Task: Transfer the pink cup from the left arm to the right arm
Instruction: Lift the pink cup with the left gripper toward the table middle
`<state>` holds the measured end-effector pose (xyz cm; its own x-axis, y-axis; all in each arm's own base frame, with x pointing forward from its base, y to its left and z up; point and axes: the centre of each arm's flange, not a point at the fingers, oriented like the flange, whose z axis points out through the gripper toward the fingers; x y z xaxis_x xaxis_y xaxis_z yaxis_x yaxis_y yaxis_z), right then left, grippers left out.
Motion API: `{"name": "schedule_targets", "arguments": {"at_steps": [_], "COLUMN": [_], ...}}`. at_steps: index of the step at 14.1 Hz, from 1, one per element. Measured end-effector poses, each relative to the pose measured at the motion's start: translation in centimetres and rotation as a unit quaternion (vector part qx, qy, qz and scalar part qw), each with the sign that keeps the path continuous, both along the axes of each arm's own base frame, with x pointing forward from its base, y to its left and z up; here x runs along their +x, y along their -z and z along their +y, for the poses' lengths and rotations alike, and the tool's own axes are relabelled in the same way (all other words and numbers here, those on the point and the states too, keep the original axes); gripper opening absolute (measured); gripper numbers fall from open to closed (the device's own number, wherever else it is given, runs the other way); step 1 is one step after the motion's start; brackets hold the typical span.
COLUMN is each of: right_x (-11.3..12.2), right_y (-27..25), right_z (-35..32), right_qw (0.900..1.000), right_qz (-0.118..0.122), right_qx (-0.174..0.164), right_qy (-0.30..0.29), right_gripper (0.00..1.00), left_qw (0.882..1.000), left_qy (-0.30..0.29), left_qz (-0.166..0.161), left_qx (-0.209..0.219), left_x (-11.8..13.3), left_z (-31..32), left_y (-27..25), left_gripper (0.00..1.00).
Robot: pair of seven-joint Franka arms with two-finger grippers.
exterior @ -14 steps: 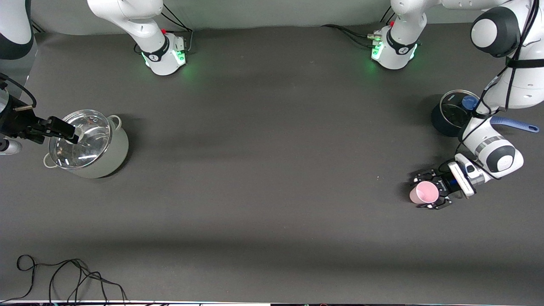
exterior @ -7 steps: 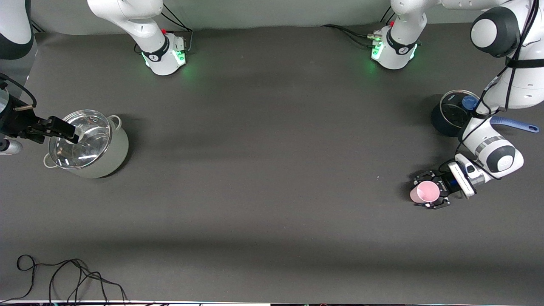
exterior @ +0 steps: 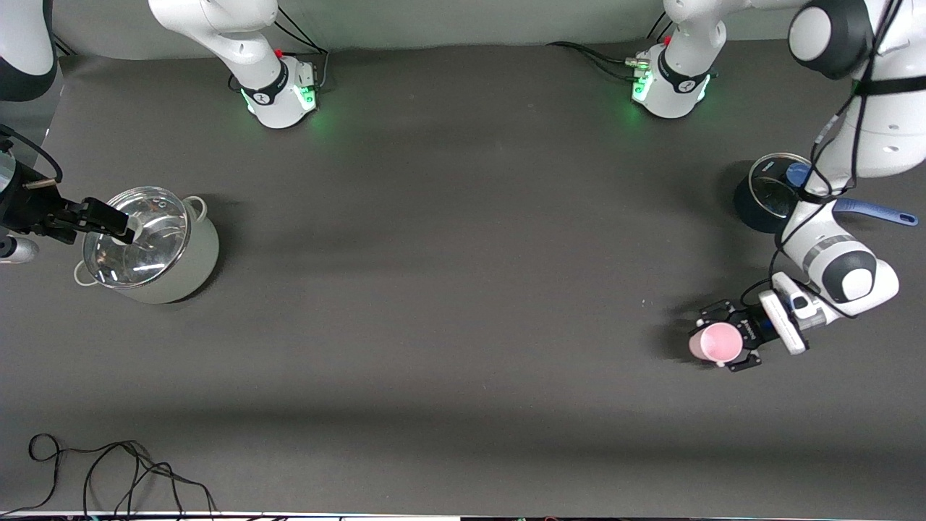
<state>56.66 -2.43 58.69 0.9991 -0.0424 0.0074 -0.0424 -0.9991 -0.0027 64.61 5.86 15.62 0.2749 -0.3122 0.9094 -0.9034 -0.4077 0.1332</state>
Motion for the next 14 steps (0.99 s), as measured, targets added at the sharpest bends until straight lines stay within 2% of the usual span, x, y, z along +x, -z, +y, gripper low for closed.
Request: {"name": "schedule_targets", "arguments": {"at_steps": [3, 6, 7, 9, 12, 13, 14], "right_x": [-0.1, -0.2, -0.2, -0.1, 0.0, 0.0, 0.0], "right_y": [0.1, 0.1, 0.0, -0.4, -1.5, -1.8, -2.0], "right_z": [0.0, 0.0, 0.2, 0.8, 2.2, 2.7, 3.1], "right_qw": [1.000, 1.000, 1.000, 0.994, 0.963, 0.950, 0.931], "right_qz": [0.006, 0.008, 0.007, 0.007, 0.017, 0.025, 0.036], "right_qx": [0.000, 0.003, 0.012, 0.042, 0.093, 0.109, 0.128], "right_qy": [-0.002, 0.000, 0.016, 0.102, 0.251, 0.292, 0.340], "right_gripper": [1.00, 0.99, 0.98, 0.98, 0.99, 0.99, 0.99], "left_qw": [0.999, 0.998, 0.998, 0.997, 0.996, 0.996, 0.997], "left_qy": [-0.030, -0.062, -0.068, -0.077, -0.078, -0.073, -0.067], "left_qz": [0.012, 0.017, 0.020, 0.027, 0.040, 0.042, 0.043], "left_qx": [0.002, -0.003, -0.003, -0.001, 0.004, 0.008, 0.011], "left_x": [0.8, -1.1, -2.3, -5.0, -9.6, -11.2, -12.7], "left_z": [-7.6, -16.8, -20.1, -26.3, -34.5, -36.9, -38.9], "left_y": [-4.8, -8.7, -9.9, -12.6, -15.9, -16.9, -18.0], "left_gripper": [0.65, 0.65, 0.65, 0.65, 0.65, 0.65, 0.65]}}
